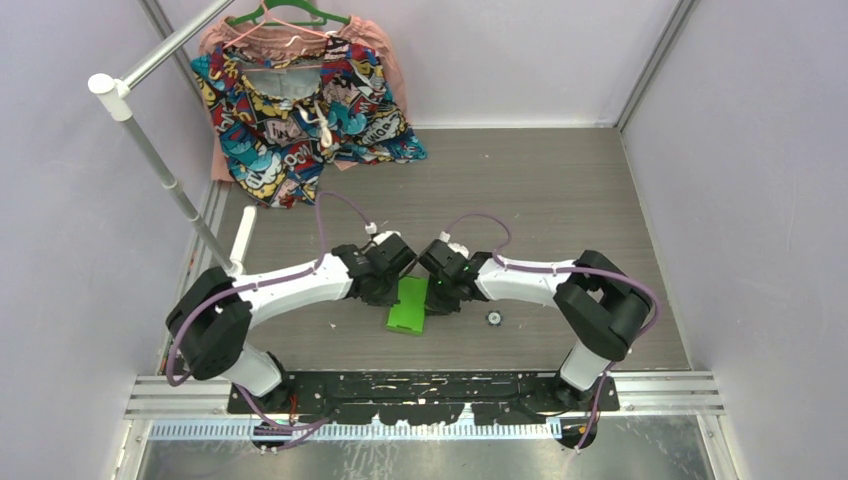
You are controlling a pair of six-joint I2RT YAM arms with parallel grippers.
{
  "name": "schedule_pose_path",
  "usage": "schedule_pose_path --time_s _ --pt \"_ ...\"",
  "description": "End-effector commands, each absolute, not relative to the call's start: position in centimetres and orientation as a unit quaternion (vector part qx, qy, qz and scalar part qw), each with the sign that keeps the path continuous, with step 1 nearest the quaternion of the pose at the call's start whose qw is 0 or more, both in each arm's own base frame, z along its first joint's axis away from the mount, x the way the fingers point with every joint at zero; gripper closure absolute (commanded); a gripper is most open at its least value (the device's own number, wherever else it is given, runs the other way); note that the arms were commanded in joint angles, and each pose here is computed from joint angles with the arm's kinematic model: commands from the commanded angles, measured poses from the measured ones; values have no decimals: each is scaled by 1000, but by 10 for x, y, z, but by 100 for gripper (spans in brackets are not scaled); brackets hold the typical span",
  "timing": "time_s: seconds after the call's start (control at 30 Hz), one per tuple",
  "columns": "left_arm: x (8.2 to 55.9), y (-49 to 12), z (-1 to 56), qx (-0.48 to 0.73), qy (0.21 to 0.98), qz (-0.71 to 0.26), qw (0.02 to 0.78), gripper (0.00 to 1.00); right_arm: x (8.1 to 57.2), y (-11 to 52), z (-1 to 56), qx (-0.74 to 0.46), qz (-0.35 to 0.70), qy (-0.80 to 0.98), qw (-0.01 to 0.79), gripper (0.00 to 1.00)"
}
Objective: Fold the paper box
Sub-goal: Close the paper box at the center of the board.
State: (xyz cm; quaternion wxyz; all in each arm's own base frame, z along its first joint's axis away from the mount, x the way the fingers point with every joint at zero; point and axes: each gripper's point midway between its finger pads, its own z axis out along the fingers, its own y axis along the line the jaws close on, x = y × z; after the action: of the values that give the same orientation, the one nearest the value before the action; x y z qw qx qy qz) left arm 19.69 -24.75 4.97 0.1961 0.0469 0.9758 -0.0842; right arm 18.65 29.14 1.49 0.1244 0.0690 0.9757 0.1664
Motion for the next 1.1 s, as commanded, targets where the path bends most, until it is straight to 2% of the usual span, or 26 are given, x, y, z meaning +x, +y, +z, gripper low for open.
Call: schedule_pose_path --time_s 0.0,0.37,0.53,0.7,0.87,1.07 --pt "212 -329 135 44 930 -260 257 94 187 394 49 26 409 906 103 83" --pt "220 -351 161 58 923 -274 264 94 180 435 39 28 535 844 34 81" --pt "221 -381 170 83 920 -277 263 95 182 420 11 46 487 872 20 81" --pt "225 -386 177 93 920 -269 269 95 183 368 -3 80 419 904 16 82" --pt "244 -349 185 78 923 -236 293 95 180 344 19 40 381 923 46 81" --pt "284 -248 207 7 919 -197 340 95 192 332 56 6 345 935 84 80"
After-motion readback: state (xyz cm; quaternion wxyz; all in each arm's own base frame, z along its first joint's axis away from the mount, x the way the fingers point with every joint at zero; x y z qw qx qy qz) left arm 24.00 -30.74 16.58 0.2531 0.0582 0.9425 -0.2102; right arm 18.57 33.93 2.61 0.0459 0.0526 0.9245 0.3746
